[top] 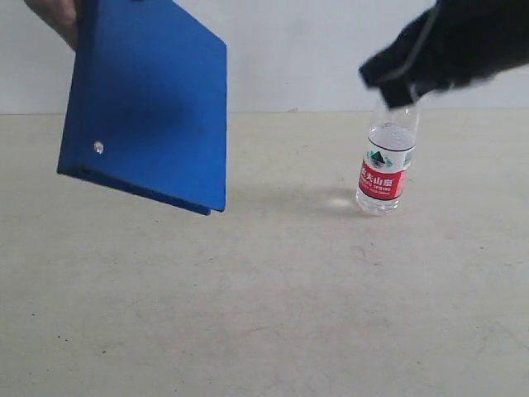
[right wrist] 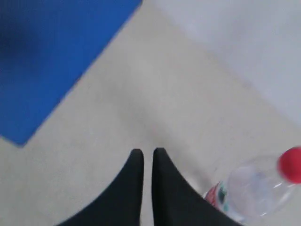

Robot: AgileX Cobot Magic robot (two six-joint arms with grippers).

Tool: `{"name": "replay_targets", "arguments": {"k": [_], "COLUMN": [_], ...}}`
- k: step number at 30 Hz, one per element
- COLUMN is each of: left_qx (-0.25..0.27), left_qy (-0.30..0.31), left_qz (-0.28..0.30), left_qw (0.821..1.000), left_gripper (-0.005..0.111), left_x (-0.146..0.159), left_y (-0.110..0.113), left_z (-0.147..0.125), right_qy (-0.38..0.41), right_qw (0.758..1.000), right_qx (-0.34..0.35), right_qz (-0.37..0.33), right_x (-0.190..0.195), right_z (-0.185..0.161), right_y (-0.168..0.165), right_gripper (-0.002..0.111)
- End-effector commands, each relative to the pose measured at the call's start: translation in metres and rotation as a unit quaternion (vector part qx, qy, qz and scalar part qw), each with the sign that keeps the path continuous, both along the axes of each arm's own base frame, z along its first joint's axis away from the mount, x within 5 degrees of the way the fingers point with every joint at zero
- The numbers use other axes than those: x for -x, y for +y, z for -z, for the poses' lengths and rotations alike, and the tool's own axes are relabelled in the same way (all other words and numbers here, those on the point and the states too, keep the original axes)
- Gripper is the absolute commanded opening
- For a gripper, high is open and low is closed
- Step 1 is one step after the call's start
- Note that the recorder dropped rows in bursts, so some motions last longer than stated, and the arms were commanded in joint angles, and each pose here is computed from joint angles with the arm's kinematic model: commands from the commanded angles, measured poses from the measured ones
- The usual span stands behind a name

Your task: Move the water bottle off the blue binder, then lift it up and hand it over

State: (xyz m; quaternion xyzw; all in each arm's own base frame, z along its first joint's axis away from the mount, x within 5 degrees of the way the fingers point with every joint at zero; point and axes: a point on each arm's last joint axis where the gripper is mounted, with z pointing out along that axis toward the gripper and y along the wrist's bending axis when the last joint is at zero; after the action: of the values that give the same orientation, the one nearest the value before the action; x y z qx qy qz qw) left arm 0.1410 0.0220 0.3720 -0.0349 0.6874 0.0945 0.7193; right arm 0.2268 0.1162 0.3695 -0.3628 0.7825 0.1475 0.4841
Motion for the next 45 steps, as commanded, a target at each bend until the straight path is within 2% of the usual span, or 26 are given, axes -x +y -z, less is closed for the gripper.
{"name": "replay_targets", "arguments": {"k": [1, 3, 5, 7, 9, 11, 13, 18, 21, 24, 25, 27, 31, 38, 41, 45], "left_qx": [-0.040, -0.047, -0.032, -0.032, 0.002, 0.042, 0.054, 0.089, 0.113, 0.118, 0.118, 0.114, 0.107, 0.108, 0.107, 0.107], "left_qy": [-0.120, -0.160, -0.198, -0.220, -0.238, -0.211, -0.176, -0.056, -0.005, 0.026, 0.026, 0.029, 0.031, 0.030, 0.031, 0.031], "left_qz": [-0.038, -0.042, -0.032, -0.032, -0.021, -0.012, -0.009, -0.017, -0.022, -0.024, -0.023, -0.026, -0.029, -0.025, -0.025, -0.026], "left_qw": [0.991, 0.985, 0.979, 0.974, 0.971, 0.977, 0.983, 0.994, 0.993, 0.992, 0.992, 0.993, 0.993, 0.993, 0.994, 0.993], "left_gripper": [0.004, 0.004, 0.004, 0.004, 0.004, 0.004, 0.004, 0.004, 0.004, 0.004, 0.004, 0.004, 0.004, 0.004, 0.004, 0.004], "left_x": [0.074, 0.099, 0.121, 0.135, 0.144, 0.131, 0.119, 0.087, 0.079, 0.077, 0.077, 0.077, 0.077, 0.077, 0.077, 0.077], "left_y": [-0.002, -0.005, -0.008, -0.010, -0.011, -0.009, -0.009, -0.005, -0.004, -0.004, -0.004, -0.004, -0.003, -0.004, -0.004, -0.004], "left_z": [-0.021, -0.021, -0.015, -0.007, 0.011, 0.036, 0.058, 0.120, 0.147, 0.168, 0.167, 0.168, 0.168, 0.168, 0.168, 0.168], "right_qy": [-0.188, -0.245, -0.275, -0.267, -0.249, -0.239, -0.235, -0.221, -0.212, -0.194, -0.194, -0.177, -0.154, -0.144, -0.118, -0.037], "right_qw": [0.976, 0.961, 0.948, 0.946, 0.943, 0.939, 0.930, 0.900, 0.892, 0.899, 0.901, 0.931, 0.958, 0.968, 0.968, 0.950], "right_qx": [-0.104, -0.127, -0.156, -0.183, -0.218, -0.245, -0.273, -0.333, -0.330, -0.310, -0.307, -0.250, -0.188, -0.158, -0.176, -0.269], "right_qz": [0.037, 0.032, 0.026, 0.020, 0.024, 0.042, 0.064, 0.175, 0.223, 0.240, 0.239, 0.199, 0.151, 0.132, 0.132, 0.155], "right_x": [0.083, 0.129, 0.175, 0.203, 0.223, 0.228, 0.225, 0.190, 0.177, 0.172, 0.172, 0.173, 0.177, 0.178, 0.179, 0.181], "right_z": [-0.080, -0.094, -0.092, -0.076, -0.047, -0.012, 0.016, 0.092, 0.125, 0.150, 0.150, 0.158, 0.167, 0.172, 0.174, 0.175], "right_y": [-0.036, -0.053, -0.069, -0.077, -0.084, -0.089, -0.091, -0.099, -0.103, -0.103, -0.103, -0.095, -0.088, -0.085, -0.084, -0.081], "right_gripper": [0.001, 0.001, 0.001, 0.001, 0.001, 0.001, 0.001, 0.001, 0.001, 0.001, 0.001, 0.001, 0.001, 0.001, 0.001, 0.001]}}
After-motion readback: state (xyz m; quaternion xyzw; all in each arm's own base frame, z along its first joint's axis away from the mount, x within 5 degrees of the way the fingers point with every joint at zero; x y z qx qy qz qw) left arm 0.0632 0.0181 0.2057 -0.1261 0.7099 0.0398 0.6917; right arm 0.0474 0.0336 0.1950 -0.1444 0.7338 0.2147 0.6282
